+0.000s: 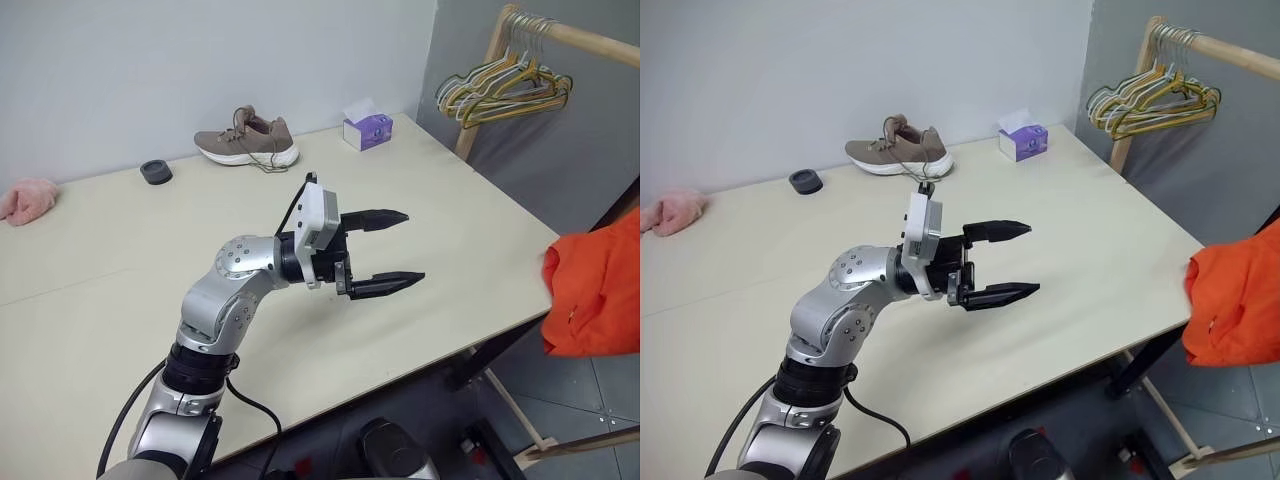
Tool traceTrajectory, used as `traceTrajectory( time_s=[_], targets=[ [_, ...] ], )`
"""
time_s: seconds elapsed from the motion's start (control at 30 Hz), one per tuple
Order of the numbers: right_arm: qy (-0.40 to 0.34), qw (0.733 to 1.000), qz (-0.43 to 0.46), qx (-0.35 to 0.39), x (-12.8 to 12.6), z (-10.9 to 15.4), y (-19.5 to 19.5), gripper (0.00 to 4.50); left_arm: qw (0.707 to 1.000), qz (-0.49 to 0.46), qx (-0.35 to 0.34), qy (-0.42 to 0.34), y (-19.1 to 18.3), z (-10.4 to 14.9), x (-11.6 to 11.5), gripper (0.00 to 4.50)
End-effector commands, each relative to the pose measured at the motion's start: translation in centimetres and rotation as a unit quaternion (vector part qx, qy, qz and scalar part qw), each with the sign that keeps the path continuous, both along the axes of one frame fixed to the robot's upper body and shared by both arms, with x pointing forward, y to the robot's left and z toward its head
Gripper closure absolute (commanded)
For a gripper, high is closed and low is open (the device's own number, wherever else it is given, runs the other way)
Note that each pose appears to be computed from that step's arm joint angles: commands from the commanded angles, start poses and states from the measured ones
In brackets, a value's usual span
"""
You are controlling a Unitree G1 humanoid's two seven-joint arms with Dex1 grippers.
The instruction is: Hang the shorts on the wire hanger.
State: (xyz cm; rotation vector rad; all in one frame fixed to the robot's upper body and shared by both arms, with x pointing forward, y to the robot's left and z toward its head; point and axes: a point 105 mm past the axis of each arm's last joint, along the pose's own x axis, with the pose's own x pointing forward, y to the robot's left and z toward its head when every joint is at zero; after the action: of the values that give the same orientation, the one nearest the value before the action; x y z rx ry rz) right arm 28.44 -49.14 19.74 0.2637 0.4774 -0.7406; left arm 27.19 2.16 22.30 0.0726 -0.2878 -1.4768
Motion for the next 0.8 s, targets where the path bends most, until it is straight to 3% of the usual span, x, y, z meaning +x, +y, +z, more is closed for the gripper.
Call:
traceTrajectory(
  time_s=[0.03, 0.13, 0.23, 0.57, 0.6, 0.67, 0.8],
  targets=[
    [-0.022, 1.0, 0.015, -0.008, 0.5, 1.4, 0.2, 4.5, 1.0, -0.003, -0.012, -0.026, 0.0, 0.9, -0.6, 0.02],
    [-0.041, 0.999, 0.029, -0.009, 0.9, 1.9, 0.7, 4.5, 1.0, -0.002, -0.009, -0.025, 0.0, 0.8, -0.5, 0.02],
    [-0.063, 0.997, 0.026, -0.019, 0.7, 2.6, 0.8, 3.72, 1.0, 0.0, -0.007, -0.025, -0.1, 0.8, -0.5, 0.0],
    [-0.123, 0.99, -0.006, -0.073, -2.2, 4.3, 2.5, 0.2, 1.0, 0.003, -0.004, -0.027, 0.0, 0.6, -0.3, 0.0],
    [-0.125, 0.988, -0.01, -0.091, -2.5, 4.7, 2.6, 0.03, 1.0, 0.002, -0.004, -0.027, 0.0, 0.6, -0.3, 0.0],
    [-0.138, 0.977, -0.024, -0.162, -3.4, 6.4, 2.7, 0.03, 1.0, 0.0, -0.004, -0.027, -0.1, 0.6, -0.2, 0.0],
    [-0.172, 0.956, -0.065, -0.227, -4.4, 8.3, 2.5, 0.03, 1.0, -0.003, -0.004, -0.029, -0.2, 0.7, -0.2, 0.0]
  ],
)
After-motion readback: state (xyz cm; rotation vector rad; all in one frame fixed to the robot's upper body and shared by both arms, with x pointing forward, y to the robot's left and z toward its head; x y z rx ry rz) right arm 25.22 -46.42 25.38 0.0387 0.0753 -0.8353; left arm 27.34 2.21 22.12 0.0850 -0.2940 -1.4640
